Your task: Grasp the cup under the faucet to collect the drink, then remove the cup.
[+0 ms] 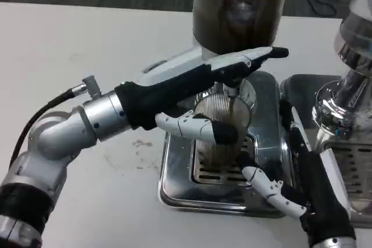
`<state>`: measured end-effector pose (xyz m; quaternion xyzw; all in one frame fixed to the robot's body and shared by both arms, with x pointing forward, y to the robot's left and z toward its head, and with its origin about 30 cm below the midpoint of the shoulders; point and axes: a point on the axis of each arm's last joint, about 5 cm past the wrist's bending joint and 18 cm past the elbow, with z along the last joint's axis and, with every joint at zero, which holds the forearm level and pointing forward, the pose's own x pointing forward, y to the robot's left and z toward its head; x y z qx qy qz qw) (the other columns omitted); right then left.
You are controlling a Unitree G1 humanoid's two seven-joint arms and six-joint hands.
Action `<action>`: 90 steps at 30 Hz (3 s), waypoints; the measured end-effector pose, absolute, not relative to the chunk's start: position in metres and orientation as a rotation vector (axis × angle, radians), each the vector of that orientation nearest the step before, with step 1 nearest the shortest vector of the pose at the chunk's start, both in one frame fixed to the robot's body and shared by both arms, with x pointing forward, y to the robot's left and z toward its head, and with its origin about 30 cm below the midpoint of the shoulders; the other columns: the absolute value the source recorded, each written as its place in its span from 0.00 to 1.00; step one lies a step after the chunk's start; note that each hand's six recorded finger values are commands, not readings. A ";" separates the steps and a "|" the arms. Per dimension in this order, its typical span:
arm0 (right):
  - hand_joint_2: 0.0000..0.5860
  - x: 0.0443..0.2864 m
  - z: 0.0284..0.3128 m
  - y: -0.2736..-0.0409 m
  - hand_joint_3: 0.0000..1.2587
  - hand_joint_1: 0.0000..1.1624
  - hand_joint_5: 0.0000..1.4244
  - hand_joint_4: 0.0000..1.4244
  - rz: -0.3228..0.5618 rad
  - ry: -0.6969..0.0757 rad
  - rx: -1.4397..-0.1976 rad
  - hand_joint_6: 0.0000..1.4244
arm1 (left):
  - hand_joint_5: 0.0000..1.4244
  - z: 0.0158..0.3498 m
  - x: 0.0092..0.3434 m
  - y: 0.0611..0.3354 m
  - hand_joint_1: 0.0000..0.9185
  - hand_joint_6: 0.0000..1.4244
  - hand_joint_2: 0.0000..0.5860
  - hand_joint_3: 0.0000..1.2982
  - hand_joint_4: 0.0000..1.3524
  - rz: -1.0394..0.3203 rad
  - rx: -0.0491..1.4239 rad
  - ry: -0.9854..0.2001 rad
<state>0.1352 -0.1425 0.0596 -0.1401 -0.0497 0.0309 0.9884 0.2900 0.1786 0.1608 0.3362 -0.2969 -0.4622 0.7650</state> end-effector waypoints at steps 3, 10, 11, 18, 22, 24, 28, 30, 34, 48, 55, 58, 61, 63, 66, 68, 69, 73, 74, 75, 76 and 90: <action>0.35 0.139 0.057 -0.142 0.00 0.51 0.00 0.00 0.074 -0.096 -0.278 0.00 | 0.02 0.161 0.290 0.179 0.00 0.03 0.12 0.05 0.00 -1.005 0.734 -0.645; 0.36 0.149 0.056 -0.140 0.00 0.51 0.00 0.00 0.103 -0.099 -0.269 0.00 | 0.02 0.161 0.289 0.182 0.00 0.03 0.12 0.05 0.00 -1.005 0.742 -0.638; 0.36 0.151 0.056 -0.140 0.00 0.51 0.00 0.00 0.104 -0.102 -0.269 0.00 | 0.02 0.161 0.289 0.182 0.00 0.03 0.12 0.05 0.00 -1.004 0.743 -0.636; 0.38 0.159 0.055 -0.140 0.00 0.48 0.00 0.00 0.110 -0.101 -0.260 0.00 | 0.03 0.161 0.288 0.184 0.00 0.03 0.12 0.05 0.00 -1.004 0.749 -0.635; 0.38 0.161 0.053 -0.141 0.00 0.48 0.00 0.00 0.106 -0.088 -0.249 0.00 | 0.03 0.160 0.288 0.184 0.00 0.03 0.11 0.05 0.00 -1.002 0.748 -0.632; 0.38 0.162 0.052 -0.141 0.00 0.48 0.00 0.00 0.105 -0.088 -0.242 0.00 | 0.03 0.160 0.288 0.185 0.00 0.03 0.11 0.05 0.00 -1.001 0.748 -0.631; 0.38 0.164 0.051 -0.141 0.00 0.47 0.00 0.00 0.105 -0.084 -0.235 0.00 | 0.03 0.160 0.288 0.185 0.00 0.03 0.12 0.05 0.00 -1.000 0.747 -0.630; 0.38 0.166 0.052 -0.141 0.00 0.47 0.00 0.00 0.103 -0.090 -0.232 0.00 | 0.03 0.160 0.288 0.185 0.00 0.03 0.12 0.05 0.00 -0.999 0.748 -0.630; 0.39 0.168 0.052 -0.141 0.00 0.47 0.00 0.00 0.110 -0.094 -0.226 0.00 | 0.03 0.160 0.288 0.186 0.00 0.03 0.12 0.05 0.00 -0.998 0.750 -0.629; 0.40 0.171 0.051 -0.139 0.00 0.46 0.00 0.00 0.117 -0.088 -0.213 0.00 | 0.03 0.159 0.289 0.189 0.00 0.03 0.11 0.06 0.00 -0.982 0.663 -0.597; 0.40 0.171 0.049 -0.137 0.00 0.46 0.00 0.00 0.116 -0.083 -0.204 0.00 | 0.05 0.160 0.292 0.193 0.00 0.05 0.11 0.08 0.00 -0.973 0.586 -0.569; 0.41 0.171 0.049 -0.136 0.00 0.46 0.00 0.00 0.116 -0.082 -0.199 0.00 | 0.06 0.160 0.293 0.194 0.00 0.06 0.12 0.09 0.00 -0.972 0.561 -0.562; 0.41 0.170 0.048 -0.136 0.00 0.46 0.00 0.00 0.115 -0.078 -0.196 0.00 | 0.07 0.158 0.293 0.196 0.00 0.07 0.13 0.10 0.00 -0.955 0.508 -0.561; 0.41 0.170 0.047 -0.136 0.00 0.46 0.00 0.00 0.114 -0.074 -0.196 0.00 | 0.07 0.157 0.293 0.197 0.00 0.07 0.13 0.10 0.01 -0.949 0.486 -0.565; 0.42 0.170 0.046 -0.136 0.00 0.47 0.00 0.00 0.114 -0.067 -0.196 0.00 | 0.08 0.158 0.293 0.197 0.01 0.07 0.13 0.11 0.02 -0.946 0.469 -0.573; 0.42 0.170 0.046 -0.136 0.00 0.47 0.00 0.00 0.114 -0.069 -0.195 0.00 | 0.08 0.157 0.294 0.196 0.01 0.08 0.13 0.12 0.02 -0.945 0.451 -0.580; 0.42 0.171 0.046 -0.135 0.00 0.47 0.00 0.00 0.115 -0.072 -0.194 0.00 | 0.08 0.157 0.294 0.197 0.01 0.08 0.13 0.12 0.02 -0.939 0.436 -0.584; 0.42 0.173 0.046 -0.135 0.00 0.47 0.00 0.00 0.116 -0.079 -0.194 0.00 | 0.08 0.159 0.294 0.201 0.01 0.08 0.14 0.12 0.02 -0.918 0.418 -0.588; 0.42 0.174 0.046 -0.135 0.00 0.47 0.00 0.00 0.117 -0.077 -0.194 0.00 | 0.08 0.160 0.294 0.201 0.01 0.08 0.15 0.12 0.02 -0.916 0.413 -0.590; 0.42 0.174 0.045 -0.135 0.00 0.47 0.00 0.00 0.118 -0.074 -0.195 0.00 | 0.08 0.161 0.294 0.202 0.01 0.08 0.15 0.12 0.02 -0.912 0.409 -0.594; 0.42 0.174 0.045 -0.135 0.00 0.47 0.00 0.00 0.118 -0.072 -0.195 0.00 | 0.08 0.161 0.295 0.203 0.02 0.08 0.15 0.12 0.03 -0.907 0.404 -0.597; 0.41 0.176 0.045 -0.135 0.00 0.45 0.00 0.00 0.116 -0.092 -0.191 0.00 | 0.38 0.181 0.294 0.214 0.05 0.26 0.17 0.35 0.34 -0.859 0.242 -0.667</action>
